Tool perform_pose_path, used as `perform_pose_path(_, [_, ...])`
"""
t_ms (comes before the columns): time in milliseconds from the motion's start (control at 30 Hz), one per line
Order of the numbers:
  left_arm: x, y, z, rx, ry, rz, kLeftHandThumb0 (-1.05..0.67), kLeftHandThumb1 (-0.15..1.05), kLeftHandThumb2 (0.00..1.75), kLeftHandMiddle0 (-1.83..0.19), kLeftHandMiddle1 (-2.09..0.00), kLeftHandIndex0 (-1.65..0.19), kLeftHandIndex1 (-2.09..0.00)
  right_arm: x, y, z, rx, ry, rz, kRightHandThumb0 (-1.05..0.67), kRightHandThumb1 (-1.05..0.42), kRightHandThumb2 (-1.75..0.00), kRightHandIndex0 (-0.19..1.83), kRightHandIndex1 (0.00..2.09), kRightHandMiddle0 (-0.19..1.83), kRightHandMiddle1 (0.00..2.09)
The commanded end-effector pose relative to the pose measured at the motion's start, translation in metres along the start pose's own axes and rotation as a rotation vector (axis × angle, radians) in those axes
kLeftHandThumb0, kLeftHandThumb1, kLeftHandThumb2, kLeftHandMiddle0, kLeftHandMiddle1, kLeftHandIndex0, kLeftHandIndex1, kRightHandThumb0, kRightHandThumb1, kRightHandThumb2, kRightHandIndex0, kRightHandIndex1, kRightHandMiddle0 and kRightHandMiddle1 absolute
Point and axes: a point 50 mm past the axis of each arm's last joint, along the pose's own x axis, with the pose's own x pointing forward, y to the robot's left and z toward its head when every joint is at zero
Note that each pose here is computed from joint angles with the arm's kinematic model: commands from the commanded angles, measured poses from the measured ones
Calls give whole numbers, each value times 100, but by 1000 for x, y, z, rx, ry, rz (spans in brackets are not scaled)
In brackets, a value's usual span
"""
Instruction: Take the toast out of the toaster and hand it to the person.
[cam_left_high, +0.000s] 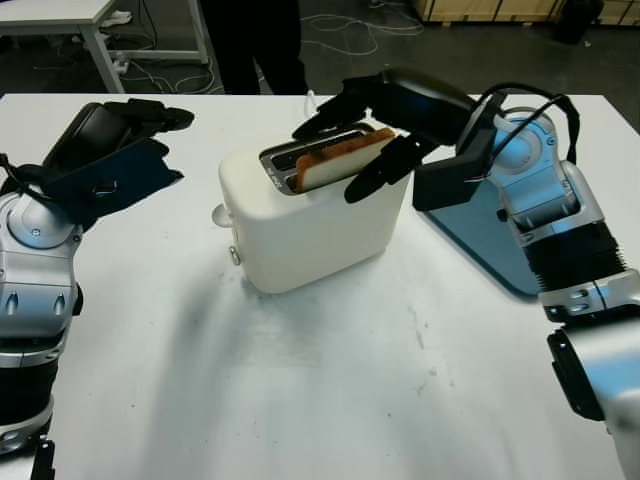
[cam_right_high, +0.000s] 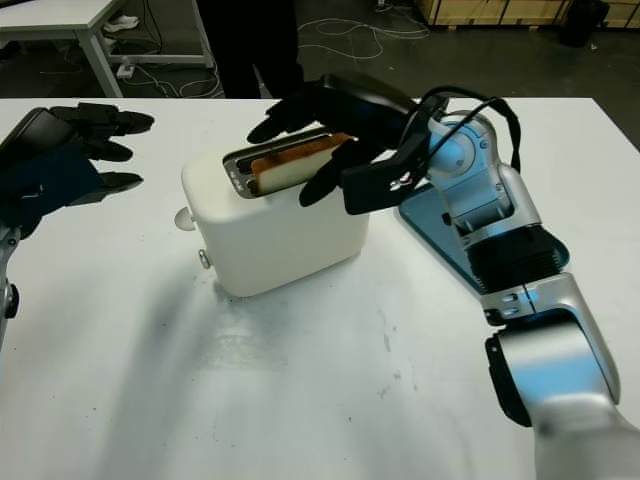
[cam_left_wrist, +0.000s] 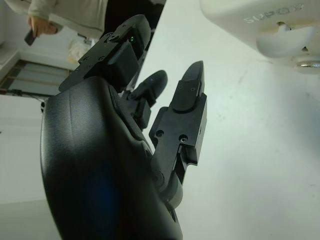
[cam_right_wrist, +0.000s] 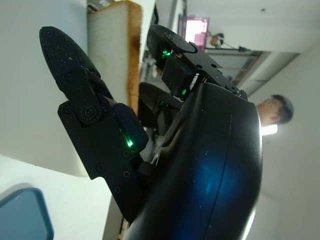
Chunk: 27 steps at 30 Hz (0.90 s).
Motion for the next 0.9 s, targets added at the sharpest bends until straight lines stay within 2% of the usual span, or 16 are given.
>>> perform_pose_path(0, [0,-1,0,14,-2,-1,-1,92,13,-44,-62,-64,-1,4,0,0,-14,-9,-3,-70,-69,-1,25,104,71,10])
perform_pose_path(267, [-1,-1,-1,-1,7,4,-2,92,14,-45,-62,-64,0,4,8,-11,3,22,6,-61,-72,-1,31,105,73,14])
perform_pose_path(600, [-2,-1,-3,1,4,14,-4,92,14,-44,-62,-64,0,4,12,-17,9,23,0,-50,-75,0,50,99,79,21])
perform_pose_path(700, [-3,-1,-3,0,2,14,-5,92,14,-44,-62,-64,0,5,12,-17,20,25,-8,-48,-77,-1,65,98,86,25])
perform_pose_path(767, [-3,-1,-3,-3,4,14,-5,92,14,-44,-62,-64,0,5,11,-16,37,23,-11,-46,-80,-1,82,105,99,37])
perform_pose_path(833, [-3,-1,-3,-3,8,13,-5,92,14,-44,-62,-64,0,6,10,-16,40,24,-7,-45,-83,-1,92,115,99,63])
perform_pose_path(867, [-3,-1,-2,-3,9,13,-5,92,14,-43,-62,-64,0,6,10,-16,36,28,-2,-46,-88,-2,97,128,96,80])
